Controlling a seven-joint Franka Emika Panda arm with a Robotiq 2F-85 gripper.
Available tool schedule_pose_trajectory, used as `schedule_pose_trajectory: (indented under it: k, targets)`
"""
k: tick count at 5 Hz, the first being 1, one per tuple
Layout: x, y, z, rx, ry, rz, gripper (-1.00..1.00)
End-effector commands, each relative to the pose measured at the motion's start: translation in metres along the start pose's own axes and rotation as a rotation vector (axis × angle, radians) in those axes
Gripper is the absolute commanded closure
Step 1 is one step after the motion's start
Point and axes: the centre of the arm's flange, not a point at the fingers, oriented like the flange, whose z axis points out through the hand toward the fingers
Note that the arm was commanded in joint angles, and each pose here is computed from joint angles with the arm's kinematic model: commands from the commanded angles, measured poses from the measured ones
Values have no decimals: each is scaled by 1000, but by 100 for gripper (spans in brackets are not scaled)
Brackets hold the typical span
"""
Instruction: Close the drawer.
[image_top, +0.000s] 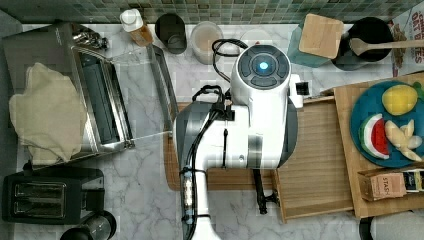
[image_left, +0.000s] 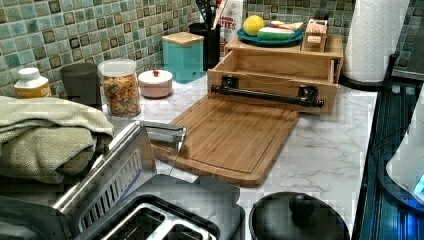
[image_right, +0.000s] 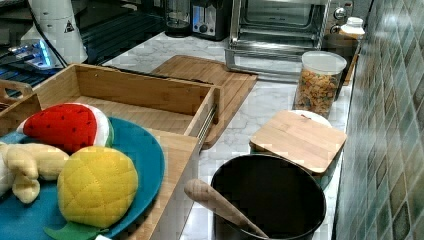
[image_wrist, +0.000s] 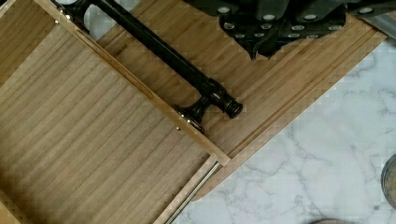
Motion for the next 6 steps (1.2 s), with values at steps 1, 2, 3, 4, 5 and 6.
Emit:
schedule_pose_trajectory:
  k: [1, 2, 3, 4, 5, 6]
  targets:
    - [0, 0, 1, -2, -1, 0, 100]
    - [-10, 4, 12, 40, -47, -16, 100]
    - [-43, 0, 12, 62, -22, -104, 100]
    - [-72, -5, 9, 42, -7, -247, 100]
    - [-93, 7, 18, 54, 39, -433, 100]
    - [-88, 20, 39, 49, 19, -624, 100]
